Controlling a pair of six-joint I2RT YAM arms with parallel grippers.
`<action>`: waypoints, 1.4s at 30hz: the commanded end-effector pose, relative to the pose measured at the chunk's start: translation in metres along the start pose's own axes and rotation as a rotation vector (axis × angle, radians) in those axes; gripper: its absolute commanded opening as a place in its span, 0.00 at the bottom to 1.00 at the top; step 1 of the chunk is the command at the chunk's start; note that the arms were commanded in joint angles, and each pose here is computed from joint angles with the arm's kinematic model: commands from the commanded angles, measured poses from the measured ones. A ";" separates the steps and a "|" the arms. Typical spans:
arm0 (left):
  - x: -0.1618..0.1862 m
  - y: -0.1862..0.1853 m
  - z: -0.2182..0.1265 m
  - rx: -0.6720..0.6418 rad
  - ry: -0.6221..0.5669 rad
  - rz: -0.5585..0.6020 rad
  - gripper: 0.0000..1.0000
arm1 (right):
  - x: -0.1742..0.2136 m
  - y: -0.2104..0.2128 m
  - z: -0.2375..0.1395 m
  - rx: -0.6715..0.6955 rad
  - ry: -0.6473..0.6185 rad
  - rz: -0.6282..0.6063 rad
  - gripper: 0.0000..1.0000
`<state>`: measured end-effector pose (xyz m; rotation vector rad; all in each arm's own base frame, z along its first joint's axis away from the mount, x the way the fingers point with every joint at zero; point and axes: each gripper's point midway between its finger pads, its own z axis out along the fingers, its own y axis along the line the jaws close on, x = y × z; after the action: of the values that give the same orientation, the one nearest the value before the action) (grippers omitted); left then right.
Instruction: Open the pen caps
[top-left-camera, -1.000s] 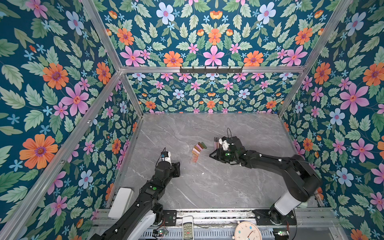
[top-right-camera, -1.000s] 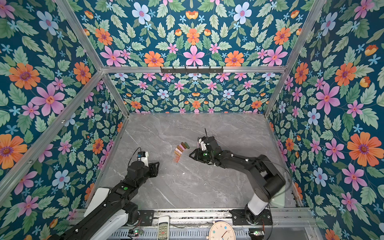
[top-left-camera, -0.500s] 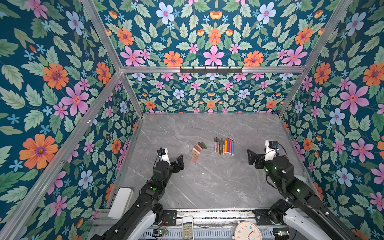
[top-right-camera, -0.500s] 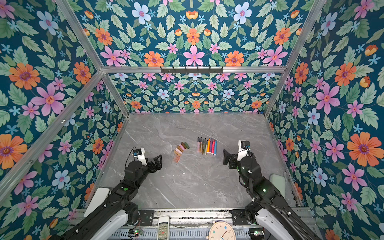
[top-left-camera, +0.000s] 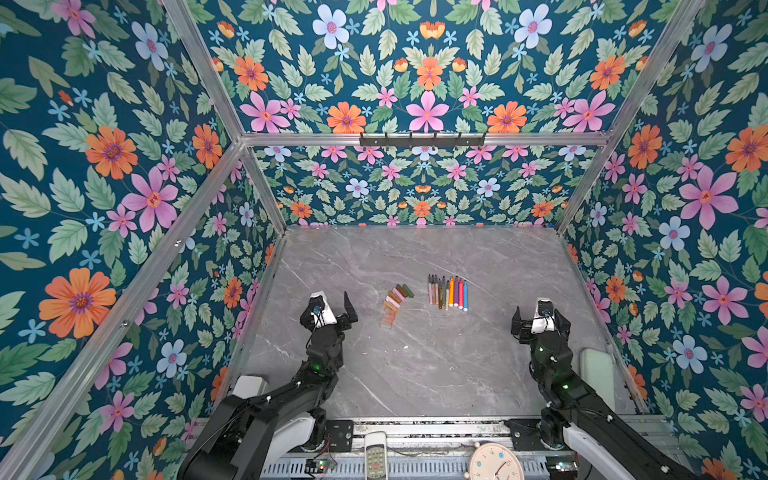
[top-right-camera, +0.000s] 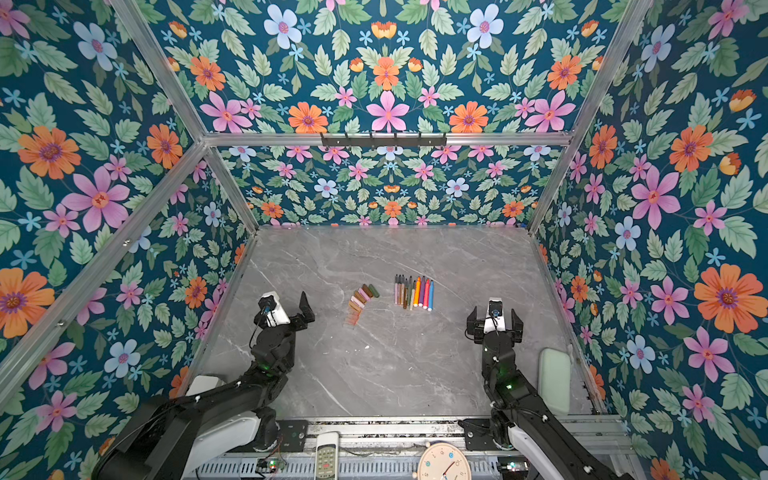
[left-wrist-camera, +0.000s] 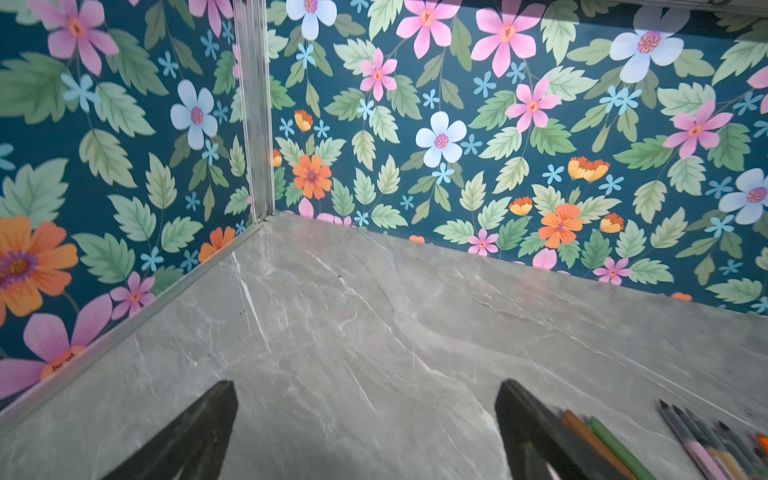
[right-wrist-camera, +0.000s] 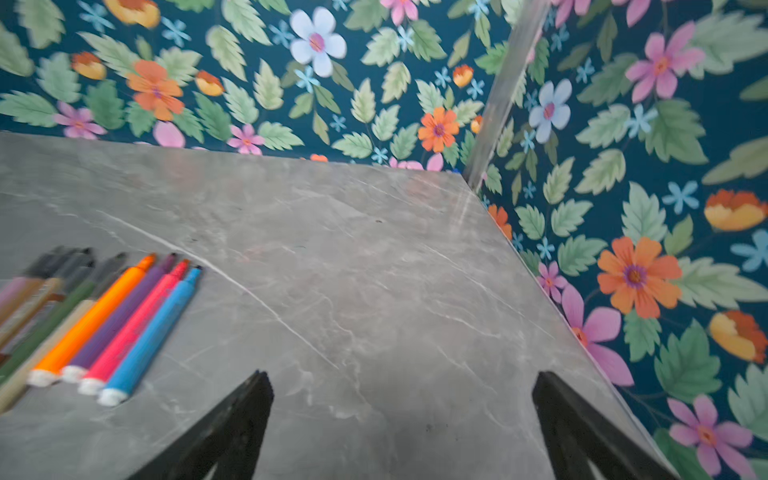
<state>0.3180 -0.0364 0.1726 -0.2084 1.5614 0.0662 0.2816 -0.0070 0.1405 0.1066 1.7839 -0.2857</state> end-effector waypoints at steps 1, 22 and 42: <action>-0.023 -0.002 0.007 -0.028 -0.103 0.132 1.00 | -0.021 0.002 0.008 -0.051 -0.100 0.115 0.99; 0.017 0.010 0.008 -0.039 -0.028 0.288 1.00 | 0.008 0.005 0.062 -0.101 -0.072 0.177 0.99; 0.050 0.064 0.075 -0.119 0.137 0.110 1.00 | 0.019 0.012 0.094 -0.101 0.078 0.146 0.99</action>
<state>0.3744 0.0433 0.1289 -0.2344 1.6501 0.3312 0.3684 -0.0224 0.1031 0.1932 1.8421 -0.0894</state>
